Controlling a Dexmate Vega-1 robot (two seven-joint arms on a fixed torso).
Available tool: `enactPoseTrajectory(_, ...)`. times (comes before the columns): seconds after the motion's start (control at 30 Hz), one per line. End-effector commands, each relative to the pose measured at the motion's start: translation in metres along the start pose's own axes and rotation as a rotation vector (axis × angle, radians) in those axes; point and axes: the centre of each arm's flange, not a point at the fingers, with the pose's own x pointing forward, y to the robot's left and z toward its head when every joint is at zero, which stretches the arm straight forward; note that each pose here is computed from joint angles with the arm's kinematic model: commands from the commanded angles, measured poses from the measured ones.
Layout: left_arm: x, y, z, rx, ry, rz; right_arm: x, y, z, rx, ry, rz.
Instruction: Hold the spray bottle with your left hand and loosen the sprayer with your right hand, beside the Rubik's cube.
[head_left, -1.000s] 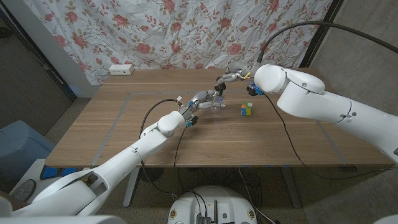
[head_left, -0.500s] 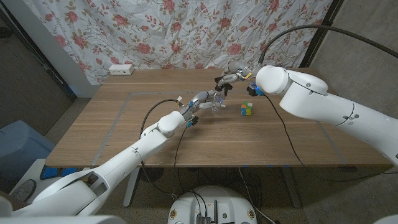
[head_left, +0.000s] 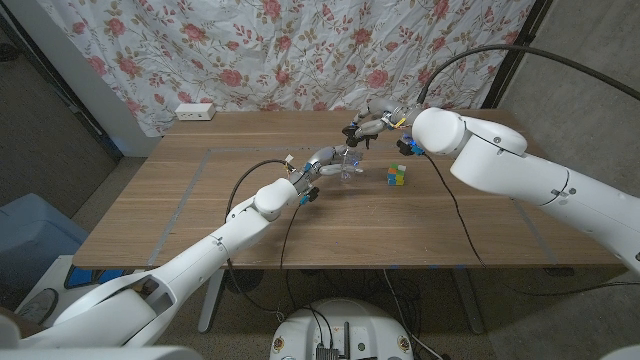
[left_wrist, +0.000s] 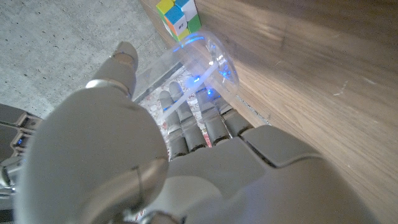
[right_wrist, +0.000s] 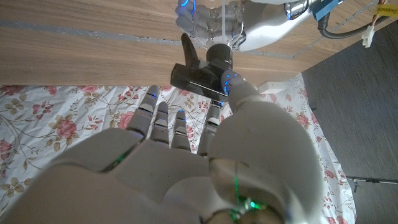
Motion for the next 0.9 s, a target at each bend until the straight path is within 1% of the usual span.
enactPoseTrajectory(0.03, 0.0012, 0.0001, -0.0005, -0.002, 0.000, 0.000, -0.0001, 0.0006, -0.0023, 0.010, 0.010, -0.030)
enactPoseTrajectory(0.4, 0.0004, -0.0020, -0.0003, -0.003, -0.002, -0.002, -0.0056, 0.0014, -0.0033, 0.021, 0.016, -0.083)
enactPoseTrajectory(0.57, -0.0007, -0.0030, -0.0001, -0.003, -0.002, -0.002, -0.0070, 0.0020, -0.0038, 0.015, 0.027, -0.092)
enactPoseTrajectory(0.9, -0.0030, -0.0042, 0.0008, -0.003, -0.005, 0.000, -0.0094, 0.0028, -0.0030, -0.003, 0.031, -0.098)
